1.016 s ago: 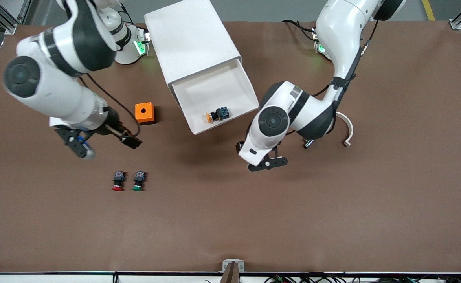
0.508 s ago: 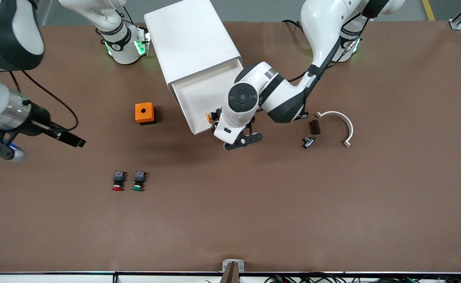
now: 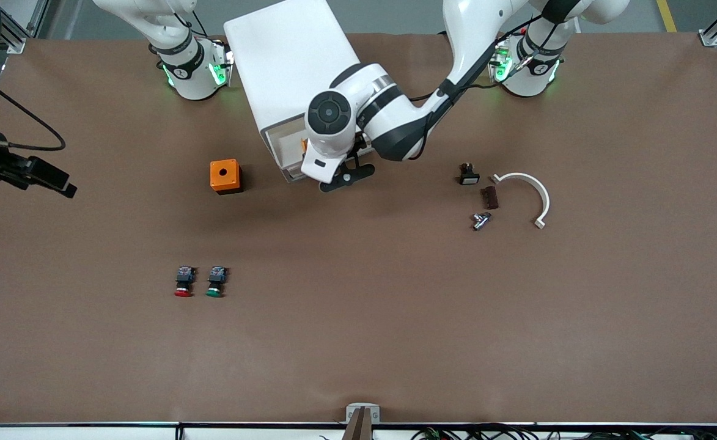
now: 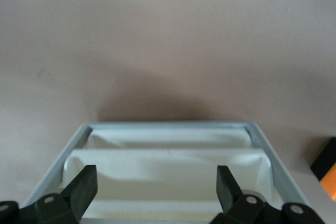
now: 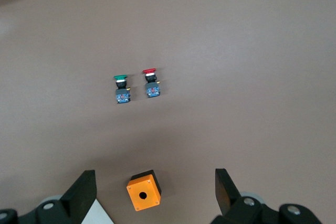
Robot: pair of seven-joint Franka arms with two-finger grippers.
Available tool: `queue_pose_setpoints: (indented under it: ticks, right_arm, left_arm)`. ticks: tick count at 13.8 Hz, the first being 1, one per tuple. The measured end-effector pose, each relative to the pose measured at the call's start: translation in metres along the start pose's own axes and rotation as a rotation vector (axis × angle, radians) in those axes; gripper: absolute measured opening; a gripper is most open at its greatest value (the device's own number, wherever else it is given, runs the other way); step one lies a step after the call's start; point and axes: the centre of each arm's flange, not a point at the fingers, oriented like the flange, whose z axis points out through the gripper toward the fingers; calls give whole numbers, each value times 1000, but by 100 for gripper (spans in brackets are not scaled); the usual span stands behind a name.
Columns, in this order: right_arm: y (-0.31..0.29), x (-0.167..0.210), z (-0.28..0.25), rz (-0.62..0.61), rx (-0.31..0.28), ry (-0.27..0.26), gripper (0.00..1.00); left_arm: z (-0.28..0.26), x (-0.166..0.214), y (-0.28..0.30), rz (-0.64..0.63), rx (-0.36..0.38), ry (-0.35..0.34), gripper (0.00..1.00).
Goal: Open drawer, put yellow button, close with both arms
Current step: 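Push the drawer closed into the cabinet with the left gripper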
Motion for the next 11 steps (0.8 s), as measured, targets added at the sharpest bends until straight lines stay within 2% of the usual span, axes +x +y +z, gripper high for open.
queue_pose_setpoints:
  ticks: [4, 6, 11]
  right_arm:
    - [1, -19, -14, -24, -25, 20, 100]
    - [1, -23, -12, -32, -37, 1, 100]
    - [9, -23, -6, -19, -43, -14, 100]
  left_arm:
    - [14, -40, 7, 38, 22, -13, 100]
    - [19, -52, 9, 55, 32, -13, 100]
    - [18, -42, 5, 38, 55, -3, 100]
